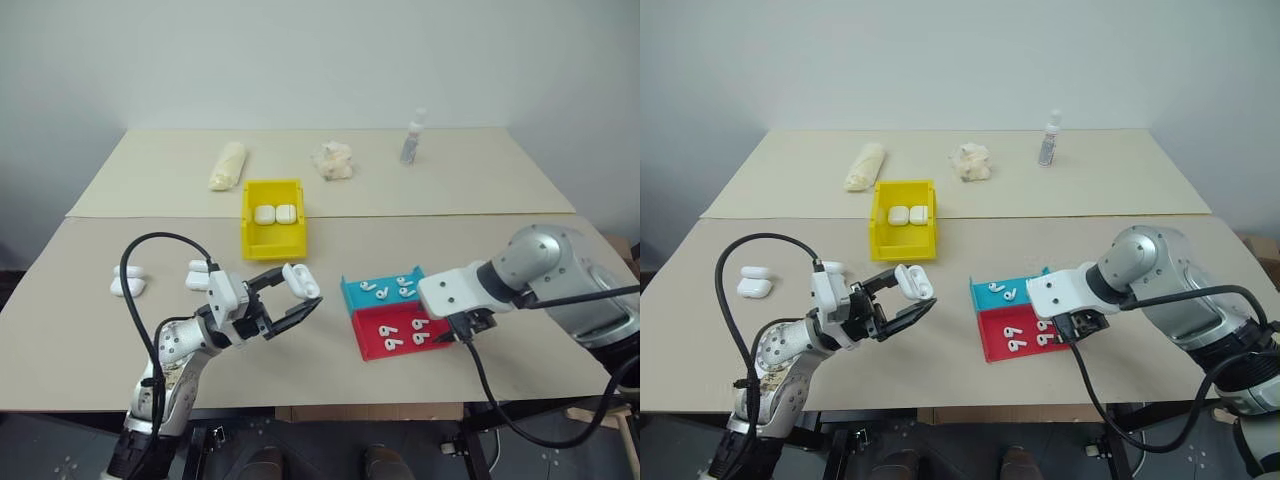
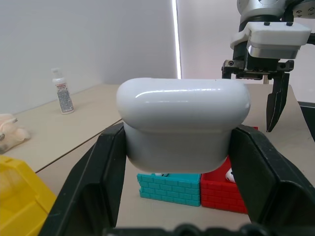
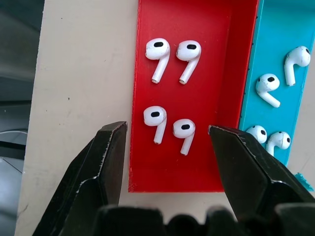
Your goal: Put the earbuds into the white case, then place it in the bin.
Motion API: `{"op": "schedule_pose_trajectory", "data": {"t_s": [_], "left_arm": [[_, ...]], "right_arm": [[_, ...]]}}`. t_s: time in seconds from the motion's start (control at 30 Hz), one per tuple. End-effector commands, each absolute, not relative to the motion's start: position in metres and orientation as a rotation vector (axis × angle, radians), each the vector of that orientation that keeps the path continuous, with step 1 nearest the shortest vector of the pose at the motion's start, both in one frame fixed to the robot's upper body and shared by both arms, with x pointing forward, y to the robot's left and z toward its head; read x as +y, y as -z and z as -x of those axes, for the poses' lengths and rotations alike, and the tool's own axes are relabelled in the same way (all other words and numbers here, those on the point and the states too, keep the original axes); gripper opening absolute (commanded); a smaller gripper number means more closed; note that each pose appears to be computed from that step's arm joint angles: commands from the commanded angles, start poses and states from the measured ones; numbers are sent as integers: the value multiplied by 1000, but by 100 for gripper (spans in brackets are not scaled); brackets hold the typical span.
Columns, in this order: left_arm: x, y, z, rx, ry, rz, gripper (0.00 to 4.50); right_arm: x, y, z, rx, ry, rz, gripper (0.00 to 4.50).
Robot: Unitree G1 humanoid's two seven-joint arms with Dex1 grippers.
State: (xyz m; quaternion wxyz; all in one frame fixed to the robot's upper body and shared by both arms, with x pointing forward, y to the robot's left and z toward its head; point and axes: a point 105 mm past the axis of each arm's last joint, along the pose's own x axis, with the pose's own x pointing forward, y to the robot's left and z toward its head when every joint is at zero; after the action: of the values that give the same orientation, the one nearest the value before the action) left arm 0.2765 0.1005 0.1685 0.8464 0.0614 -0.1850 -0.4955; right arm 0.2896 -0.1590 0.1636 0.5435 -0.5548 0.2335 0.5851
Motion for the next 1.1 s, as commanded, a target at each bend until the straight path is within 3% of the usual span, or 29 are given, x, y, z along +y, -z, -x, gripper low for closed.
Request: {"op": "schedule_pose_trajectory", "data": {"t_s": [0.03,0.1,0.37,0.5,1.1], "left_arm": [[98,-178,-272,-429,1047,-145,280],[98,-177,-271,-421,1046,-150,280],[97,-178,-269,-399,1036,-150,280],[97,-177,-268,-383,1041,-158,280],[99,-178,-269,-372,1027,-171,280]], "right_arm": [[-158,-161,-290,542,-1394,1359,313],[-157,-158,-289,546,-1402,1360,275],[-154,-150,-290,542,-1418,1370,275],[-151,-145,-295,526,-1405,1374,186],[-156,-129,-297,562,-1442,1407,186]]}}
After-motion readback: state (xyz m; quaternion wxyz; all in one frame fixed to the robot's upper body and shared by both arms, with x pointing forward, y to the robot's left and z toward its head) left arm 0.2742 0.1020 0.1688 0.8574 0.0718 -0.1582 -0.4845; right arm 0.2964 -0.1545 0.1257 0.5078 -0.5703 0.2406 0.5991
